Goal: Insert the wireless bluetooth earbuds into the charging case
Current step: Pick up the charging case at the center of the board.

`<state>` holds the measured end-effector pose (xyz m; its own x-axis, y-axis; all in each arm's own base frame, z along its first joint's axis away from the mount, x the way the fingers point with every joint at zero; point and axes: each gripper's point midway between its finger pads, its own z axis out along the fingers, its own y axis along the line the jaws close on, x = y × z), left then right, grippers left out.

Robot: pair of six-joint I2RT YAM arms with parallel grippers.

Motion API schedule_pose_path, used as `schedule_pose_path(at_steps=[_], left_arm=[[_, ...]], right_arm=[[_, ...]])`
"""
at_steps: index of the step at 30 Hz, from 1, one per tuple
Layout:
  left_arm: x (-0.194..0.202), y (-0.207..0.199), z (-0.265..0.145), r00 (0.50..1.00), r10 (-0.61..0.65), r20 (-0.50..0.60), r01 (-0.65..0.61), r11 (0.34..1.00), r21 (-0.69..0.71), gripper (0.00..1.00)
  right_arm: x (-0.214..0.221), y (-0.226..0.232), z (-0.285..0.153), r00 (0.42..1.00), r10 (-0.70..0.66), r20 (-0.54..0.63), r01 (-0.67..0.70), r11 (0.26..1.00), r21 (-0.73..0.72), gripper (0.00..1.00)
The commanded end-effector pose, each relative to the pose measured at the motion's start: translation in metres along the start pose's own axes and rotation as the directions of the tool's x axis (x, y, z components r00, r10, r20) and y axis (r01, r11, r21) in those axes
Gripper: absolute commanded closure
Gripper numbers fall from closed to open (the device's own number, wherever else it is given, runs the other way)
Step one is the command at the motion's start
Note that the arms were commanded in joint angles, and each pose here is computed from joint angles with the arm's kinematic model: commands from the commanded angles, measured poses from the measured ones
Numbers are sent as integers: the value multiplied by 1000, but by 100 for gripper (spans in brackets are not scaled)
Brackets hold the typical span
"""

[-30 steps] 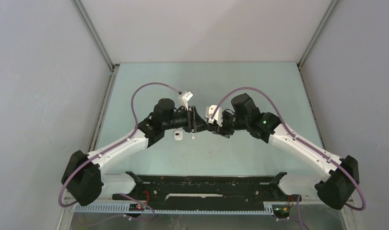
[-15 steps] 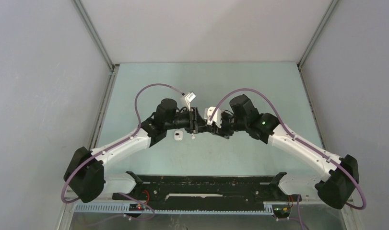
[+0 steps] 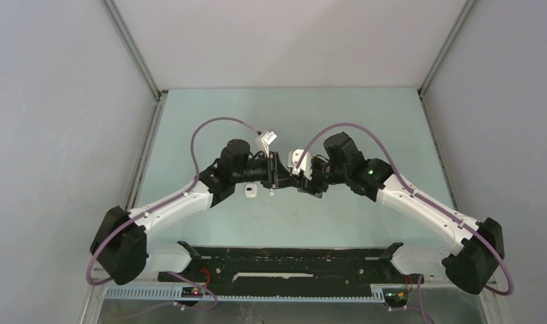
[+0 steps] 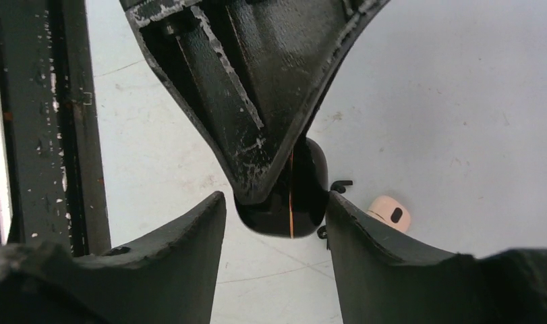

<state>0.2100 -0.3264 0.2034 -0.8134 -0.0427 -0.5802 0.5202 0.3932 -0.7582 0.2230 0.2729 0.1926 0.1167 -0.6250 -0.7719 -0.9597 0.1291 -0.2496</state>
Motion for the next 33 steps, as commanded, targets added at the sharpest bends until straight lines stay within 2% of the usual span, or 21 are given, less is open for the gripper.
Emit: schedule_pose_path(at_steps=[1,4,7,9,12,16,20,23,27,31,33], left_arm=[[-14,-10,-11,976,185,117,-187,982,1,95],[-7,-15,-17,922,322,214,-322,946,-39,100],[16,-30,-19,835,479,271,-495,869,-8,100],[28,-35,-20,771,550,321,-585,811,16,100],[42,-33,-23,709,595,379,-655,755,40,100],[50,-34,-28,641,633,435,-715,698,38,100],[61,-37,-22,615,664,424,-754,654,69,100],[68,-45,-19,605,659,447,-766,634,103,100],[72,-54,-15,611,635,473,-764,628,144,100],[72,-65,-12,623,598,504,-755,628,188,100],[73,-66,-10,626,595,504,-753,629,192,100]], right_arm=[[-28,7,-22,980,121,157,-100,986,-134,38],[-35,9,-50,945,253,207,-194,944,-268,34],[-33,25,-68,924,340,172,-250,882,-399,34],[-32,35,-74,927,340,160,-241,864,-441,38],[-26,50,-76,939,317,136,-216,849,-482,45],[-12,69,-74,959,279,43,-219,832,-510,52],[-7,77,-63,954,301,-9,-262,818,-512,52],[-4,73,-49,956,292,-23,-269,843,-467,48],[-4,79,-35,962,268,-47,-258,842,-474,46],[-1,85,-28,965,251,-76,-256,836,-485,50],[0,87,-27,965,250,-83,-258,834,-487,55]])
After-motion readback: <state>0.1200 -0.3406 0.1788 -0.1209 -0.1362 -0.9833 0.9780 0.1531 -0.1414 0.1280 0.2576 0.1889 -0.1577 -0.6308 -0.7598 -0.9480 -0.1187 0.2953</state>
